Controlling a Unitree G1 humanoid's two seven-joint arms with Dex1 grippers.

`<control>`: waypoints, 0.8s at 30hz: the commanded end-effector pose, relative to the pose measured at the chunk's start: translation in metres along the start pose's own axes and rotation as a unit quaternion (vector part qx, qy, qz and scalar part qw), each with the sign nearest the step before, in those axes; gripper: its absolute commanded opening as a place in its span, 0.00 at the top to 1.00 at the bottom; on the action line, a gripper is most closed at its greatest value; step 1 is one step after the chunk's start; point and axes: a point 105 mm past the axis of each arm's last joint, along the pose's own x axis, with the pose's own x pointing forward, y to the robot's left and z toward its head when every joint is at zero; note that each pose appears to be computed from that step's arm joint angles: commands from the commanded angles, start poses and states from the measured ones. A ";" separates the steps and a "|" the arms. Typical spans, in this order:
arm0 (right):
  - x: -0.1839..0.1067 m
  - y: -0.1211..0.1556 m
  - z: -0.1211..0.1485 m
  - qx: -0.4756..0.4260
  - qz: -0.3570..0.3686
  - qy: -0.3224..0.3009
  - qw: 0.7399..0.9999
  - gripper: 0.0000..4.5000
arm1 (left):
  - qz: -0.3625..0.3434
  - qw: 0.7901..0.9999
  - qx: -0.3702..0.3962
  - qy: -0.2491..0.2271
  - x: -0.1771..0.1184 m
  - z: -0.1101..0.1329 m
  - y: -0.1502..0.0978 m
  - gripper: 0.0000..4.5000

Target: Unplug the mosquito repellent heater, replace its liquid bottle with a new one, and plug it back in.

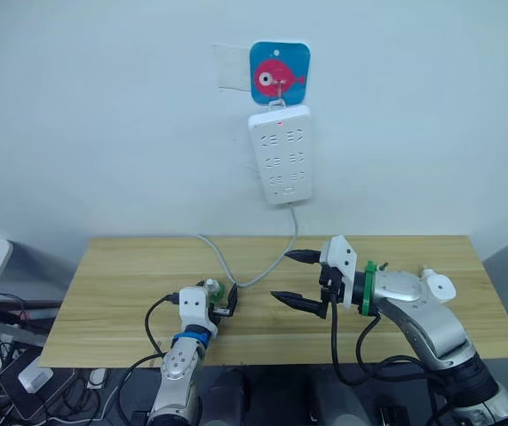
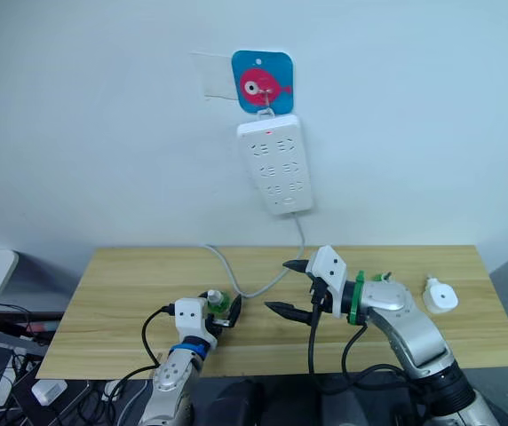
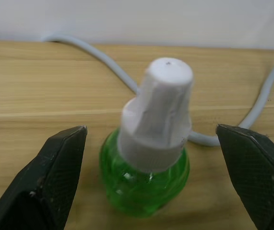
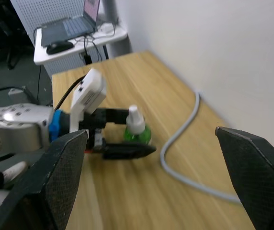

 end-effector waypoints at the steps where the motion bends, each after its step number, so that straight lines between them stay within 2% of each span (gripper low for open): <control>1: -0.006 0.004 0.012 -0.023 0.014 -0.011 1.000 0.01 | 0.003 1.000 0.017 -0.020 0.002 0.005 -0.001 0.00; 15: -0.006 0.010 0.020 -0.010 0.022 -0.023 0.999 0.01 | 0.016 0.999 0.036 -0.013 -0.007 -0.004 0.002 0.00; 18: -0.007 0.010 0.020 -0.009 0.021 -0.023 0.999 0.00 | 0.020 0.999 0.041 -0.023 -0.007 0.001 0.005 0.13; 23: -0.008 0.012 0.018 -0.005 0.022 -0.019 1.000 0.00 | 0.019 0.998 0.050 -0.032 -0.006 0.007 0.005 0.47; 24: -0.008 0.012 0.018 -0.004 0.022 -0.019 1.000 0.00 | 0.020 0.998 0.051 -0.033 -0.006 0.008 0.005 0.50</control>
